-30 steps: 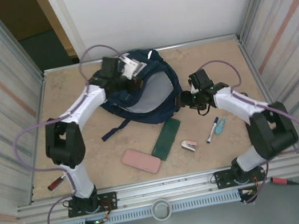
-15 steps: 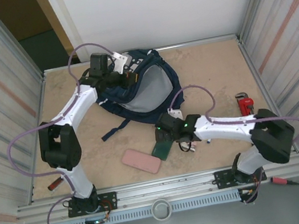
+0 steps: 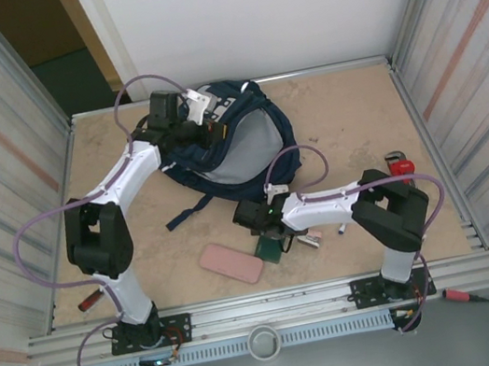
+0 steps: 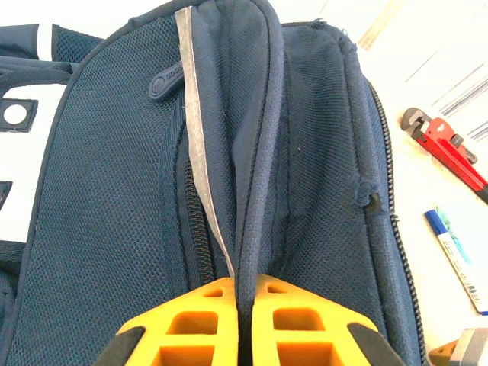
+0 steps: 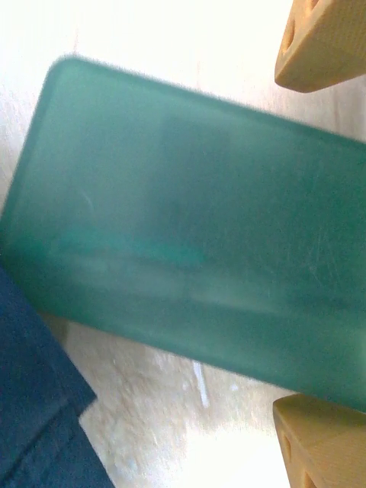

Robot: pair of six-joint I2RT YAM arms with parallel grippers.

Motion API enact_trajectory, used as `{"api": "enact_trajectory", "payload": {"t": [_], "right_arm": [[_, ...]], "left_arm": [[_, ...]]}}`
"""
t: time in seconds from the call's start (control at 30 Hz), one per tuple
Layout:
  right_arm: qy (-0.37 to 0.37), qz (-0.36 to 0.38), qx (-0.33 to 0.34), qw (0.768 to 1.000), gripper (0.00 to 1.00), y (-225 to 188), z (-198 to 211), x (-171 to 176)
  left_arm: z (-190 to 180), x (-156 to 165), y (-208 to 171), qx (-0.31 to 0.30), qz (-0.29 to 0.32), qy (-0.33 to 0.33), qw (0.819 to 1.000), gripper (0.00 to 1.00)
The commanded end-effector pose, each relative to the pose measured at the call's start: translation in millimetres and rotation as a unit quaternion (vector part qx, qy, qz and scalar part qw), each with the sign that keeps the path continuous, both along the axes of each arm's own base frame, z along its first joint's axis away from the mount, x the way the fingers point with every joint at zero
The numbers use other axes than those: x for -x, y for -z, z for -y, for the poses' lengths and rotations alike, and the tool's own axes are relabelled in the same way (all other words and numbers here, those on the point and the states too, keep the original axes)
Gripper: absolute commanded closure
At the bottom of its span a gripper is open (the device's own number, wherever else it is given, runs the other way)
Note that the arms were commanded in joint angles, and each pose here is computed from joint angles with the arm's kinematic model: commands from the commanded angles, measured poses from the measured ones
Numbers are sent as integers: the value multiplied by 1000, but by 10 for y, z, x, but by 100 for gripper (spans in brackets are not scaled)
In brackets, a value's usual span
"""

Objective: Pack books, pencil case, and school supplies into a backpack

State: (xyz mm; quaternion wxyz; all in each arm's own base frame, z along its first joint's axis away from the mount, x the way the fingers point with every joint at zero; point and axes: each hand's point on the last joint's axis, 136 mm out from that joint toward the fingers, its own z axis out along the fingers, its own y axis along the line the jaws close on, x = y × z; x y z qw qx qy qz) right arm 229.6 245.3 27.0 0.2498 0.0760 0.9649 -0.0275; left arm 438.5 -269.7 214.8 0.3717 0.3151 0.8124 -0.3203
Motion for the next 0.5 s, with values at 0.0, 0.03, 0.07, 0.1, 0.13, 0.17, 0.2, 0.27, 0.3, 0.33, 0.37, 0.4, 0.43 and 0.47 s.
{"api": "enact_trajectory", "payload": {"t": [0.0,0.03,0.07,0.1,0.13,0.17,0.2,0.27,0.3,0.33,0.37,0.4,0.43,0.47], "right_arm": [[13,15,44,999,0,-97,280,36],[13,12,45,999,0,-98,303,39],[14,7,45,999,0,-85,326,47],[16,3,41,999,0,-70,343,52],[20,-2,31,999,0,-48,350,49],[17,-10,24,1000,0,-4,356,57],[8,-20,14,1000,0,45,341,55],[-1,-27,-10,1000,4,98,283,26],[-5,-31,-19,999,6,120,249,4],[-10,-32,-29,999,9,121,210,-23],[-14,-32,-32,999,11,126,187,-44],[-21,-32,-36,999,13,125,152,-70],[-28,-29,-39,998,14,119,119,-101],[-32,-28,-39,998,15,112,104,-126]], "left_arm": [[39,49,-321,14,53,16,998,99],[34,48,-318,14,53,16,998,99],[33,45,-306,12,53,16,998,99],[29,42,-303,12,53,14,998,99],[33,45,-294,10,52,15,998,99],[34,45,-289,9,52,15,998,99],[37,50,-290,9,52,15,999,99],[40,54,-272,8,51,15,999,99],[38,51,-269,6,52,15,999,99],[39,53,-266,6,51,15,999,99],[40,57,-261,6,50,15,999,99],[43,57,-253,5,49,15,999,99],[51,67,-243,6,47,16,999,99],[57,71,-237,5,47,17,999,99]]}}
